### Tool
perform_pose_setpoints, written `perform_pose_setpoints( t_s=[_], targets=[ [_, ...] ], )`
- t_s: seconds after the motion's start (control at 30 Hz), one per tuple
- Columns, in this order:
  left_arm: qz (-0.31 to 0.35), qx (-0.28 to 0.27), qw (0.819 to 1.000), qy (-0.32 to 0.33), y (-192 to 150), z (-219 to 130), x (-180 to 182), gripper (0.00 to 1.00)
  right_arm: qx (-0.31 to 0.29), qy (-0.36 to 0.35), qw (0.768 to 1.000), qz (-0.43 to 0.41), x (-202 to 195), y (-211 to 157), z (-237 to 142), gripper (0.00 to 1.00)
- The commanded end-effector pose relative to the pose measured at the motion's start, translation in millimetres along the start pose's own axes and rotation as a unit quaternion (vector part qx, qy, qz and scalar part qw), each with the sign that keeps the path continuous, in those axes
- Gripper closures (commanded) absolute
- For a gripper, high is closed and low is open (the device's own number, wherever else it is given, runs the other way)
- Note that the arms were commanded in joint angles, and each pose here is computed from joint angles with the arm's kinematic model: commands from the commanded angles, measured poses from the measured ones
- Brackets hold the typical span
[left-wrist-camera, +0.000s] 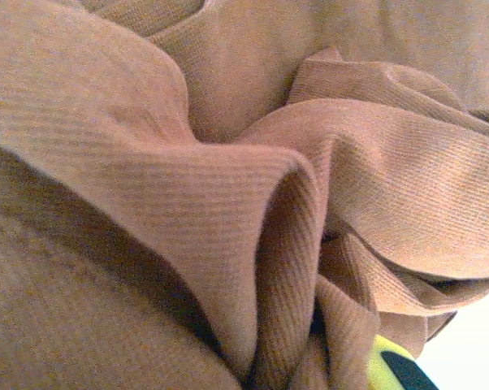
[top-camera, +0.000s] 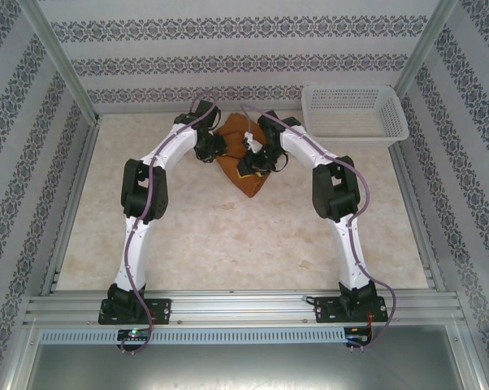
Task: Roll up the long pants
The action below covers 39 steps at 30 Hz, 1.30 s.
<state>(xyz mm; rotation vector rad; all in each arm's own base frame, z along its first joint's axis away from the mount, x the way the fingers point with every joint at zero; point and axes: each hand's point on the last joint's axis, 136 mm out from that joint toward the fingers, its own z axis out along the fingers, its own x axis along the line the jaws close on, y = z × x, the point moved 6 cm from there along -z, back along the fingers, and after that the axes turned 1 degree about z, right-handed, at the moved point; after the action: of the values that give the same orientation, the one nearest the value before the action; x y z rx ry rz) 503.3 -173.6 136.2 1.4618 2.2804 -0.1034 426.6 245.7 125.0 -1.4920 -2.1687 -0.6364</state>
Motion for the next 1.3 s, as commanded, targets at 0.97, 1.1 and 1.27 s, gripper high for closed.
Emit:
perform_pose_setpoints(
  t_s=[0.97,1.1,1.27],
  targets=[
    [-0.004,0.146,0.989,0.021,-30.2,-37.3,25.9,1.00,-0.081,-0.588,0.687,-0.420,75.9,-1.8,70.0,0.06],
    [-0.002,0.155,0.988,-0.005,-37.6,-42.8,23.9,1.00,-0.042,-0.525,0.761,-0.378,42.8,9.2,66.7,0.42],
    [0.003,0.105,0.991,-0.081,-33.4,-55.8,12.0,0.07,-0.023,-0.453,0.832,-0.319,19.7,5.8,58.5,1.00]
  ],
)
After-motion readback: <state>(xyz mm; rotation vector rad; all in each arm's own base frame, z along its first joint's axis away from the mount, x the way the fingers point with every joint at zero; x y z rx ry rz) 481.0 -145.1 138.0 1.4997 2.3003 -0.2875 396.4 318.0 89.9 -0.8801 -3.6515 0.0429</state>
